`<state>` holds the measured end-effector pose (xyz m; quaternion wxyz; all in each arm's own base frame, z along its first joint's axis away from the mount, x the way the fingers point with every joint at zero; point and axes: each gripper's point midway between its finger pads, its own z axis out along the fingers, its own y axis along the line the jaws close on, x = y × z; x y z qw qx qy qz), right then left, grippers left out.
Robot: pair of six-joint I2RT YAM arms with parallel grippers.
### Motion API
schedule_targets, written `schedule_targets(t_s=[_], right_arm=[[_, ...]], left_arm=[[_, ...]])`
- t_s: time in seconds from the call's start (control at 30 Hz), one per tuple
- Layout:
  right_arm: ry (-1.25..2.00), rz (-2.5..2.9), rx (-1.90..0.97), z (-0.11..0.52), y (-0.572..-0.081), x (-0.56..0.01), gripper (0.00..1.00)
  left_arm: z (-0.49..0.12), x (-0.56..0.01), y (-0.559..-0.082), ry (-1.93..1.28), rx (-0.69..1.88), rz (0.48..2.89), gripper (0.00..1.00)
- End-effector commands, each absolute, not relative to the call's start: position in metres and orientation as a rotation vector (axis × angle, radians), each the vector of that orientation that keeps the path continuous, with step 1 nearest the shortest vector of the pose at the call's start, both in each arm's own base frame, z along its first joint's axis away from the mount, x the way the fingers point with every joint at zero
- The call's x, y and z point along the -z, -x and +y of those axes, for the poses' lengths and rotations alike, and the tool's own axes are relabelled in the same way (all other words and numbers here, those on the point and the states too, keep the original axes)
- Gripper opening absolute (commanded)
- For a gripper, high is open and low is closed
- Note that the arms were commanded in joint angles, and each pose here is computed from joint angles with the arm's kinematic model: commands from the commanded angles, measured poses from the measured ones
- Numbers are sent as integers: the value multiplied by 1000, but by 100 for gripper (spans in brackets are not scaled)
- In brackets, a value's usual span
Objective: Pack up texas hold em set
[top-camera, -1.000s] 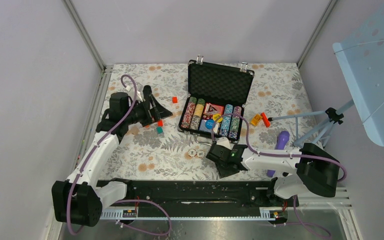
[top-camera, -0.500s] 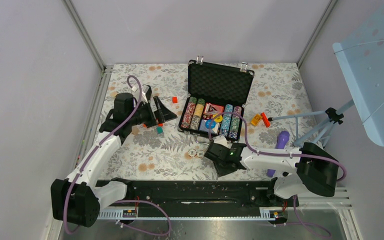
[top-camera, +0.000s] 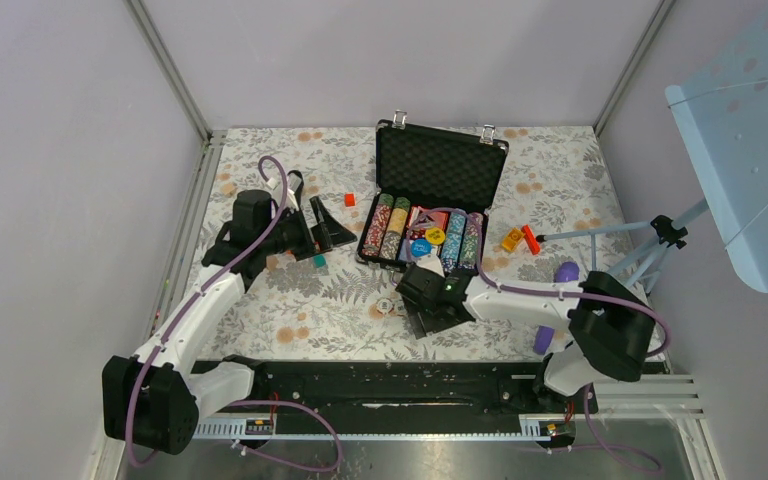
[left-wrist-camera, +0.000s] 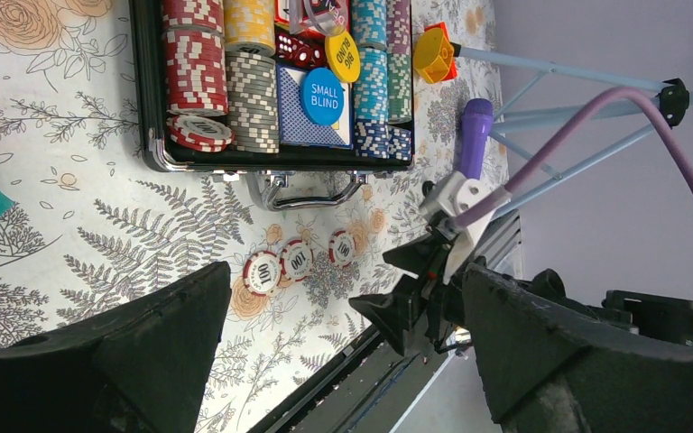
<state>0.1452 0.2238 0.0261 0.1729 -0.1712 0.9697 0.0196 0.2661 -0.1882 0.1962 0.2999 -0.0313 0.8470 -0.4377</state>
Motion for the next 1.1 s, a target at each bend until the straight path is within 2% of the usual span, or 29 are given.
schedule_targets(t_s=[0.0, 0.23, 0.47, 1.07], right_arm=[[497, 2770, -68, 236, -159, -22, 76], [474, 2820, -33, 238, -164, -5, 74], [487, 2832, 10, 235, -166, 4, 64], [528, 2839, 47, 229, -182, 17, 63]], left_arm=[[-187, -204, -267, 51, 1140, 2199, 99], [-186, -205, -266, 44, 1134, 2198, 99], [-186, -204, -266, 42, 1133, 2202, 99], [-187, -205, -267, 38, 1139, 2202, 98]])
